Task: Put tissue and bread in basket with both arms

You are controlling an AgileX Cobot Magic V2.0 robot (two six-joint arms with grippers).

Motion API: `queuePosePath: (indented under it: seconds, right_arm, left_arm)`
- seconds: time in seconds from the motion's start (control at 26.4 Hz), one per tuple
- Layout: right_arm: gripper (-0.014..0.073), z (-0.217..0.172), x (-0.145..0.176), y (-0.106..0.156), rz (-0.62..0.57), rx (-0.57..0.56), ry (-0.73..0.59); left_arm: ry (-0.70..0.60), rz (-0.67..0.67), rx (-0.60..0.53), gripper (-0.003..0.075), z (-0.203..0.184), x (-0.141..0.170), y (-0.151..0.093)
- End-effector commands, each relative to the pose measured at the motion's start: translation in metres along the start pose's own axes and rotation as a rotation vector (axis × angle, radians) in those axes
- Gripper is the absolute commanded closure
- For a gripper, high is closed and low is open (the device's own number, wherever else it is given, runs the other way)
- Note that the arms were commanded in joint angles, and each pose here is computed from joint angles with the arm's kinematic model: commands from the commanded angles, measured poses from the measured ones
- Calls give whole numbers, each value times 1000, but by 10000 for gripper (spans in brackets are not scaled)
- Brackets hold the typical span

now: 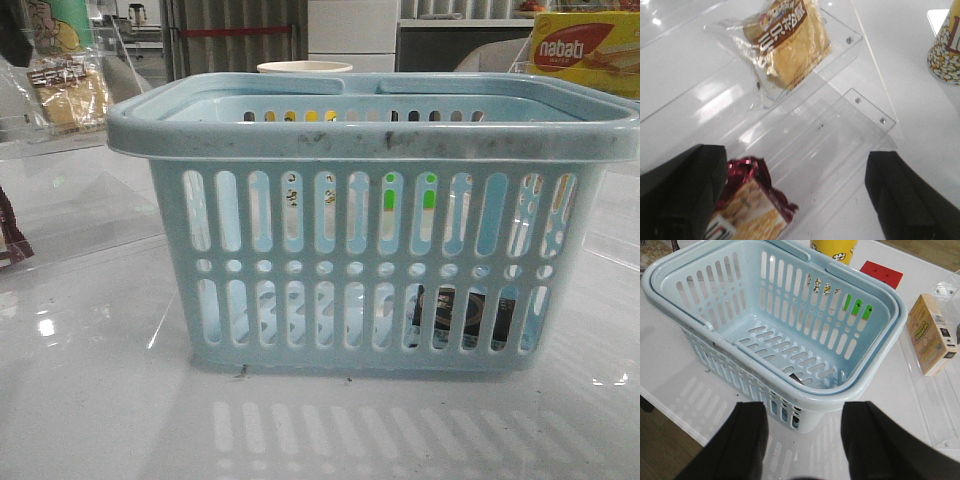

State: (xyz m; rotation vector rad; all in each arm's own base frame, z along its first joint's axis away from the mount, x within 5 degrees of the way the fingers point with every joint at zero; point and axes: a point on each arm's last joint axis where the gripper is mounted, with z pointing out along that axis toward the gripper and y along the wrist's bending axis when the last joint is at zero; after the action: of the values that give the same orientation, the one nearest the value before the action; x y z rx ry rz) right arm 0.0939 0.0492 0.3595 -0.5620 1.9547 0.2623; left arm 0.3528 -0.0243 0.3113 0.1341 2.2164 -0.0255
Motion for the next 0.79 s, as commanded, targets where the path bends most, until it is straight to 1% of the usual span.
queuePosePath:
  seconds: [0.0, 0.11, 0.23, 0.38, 0.6, 0.76]
  right_arm:
    - [139, -5, -14, -1, -19, 14, -103]
    - [139, -5, -14, -1, -19, 14, -103]
    - [139, -5, -14, -1, -19, 14, -103]
    - [139, -5, -14, -1, -19, 14, -103]
    - [139, -5, -14, -1, -19, 14, -103]
    - [139, -5, -14, -1, -19, 14, -103]
  left_arm:
    - [-117, -31, -4, 106, 5, -38, 5]
    - [-122, -74, 0, 106, 25, -53, 10]
    - [-145, -132, -4, 106, 43, -63, 22]
    - [-156, -173, -9, 106, 63, -68, 32]
    - [-211, -202, -8, 106, 87, -68, 32]
    - [-234, -209, -12, 106, 96, -66, 32]
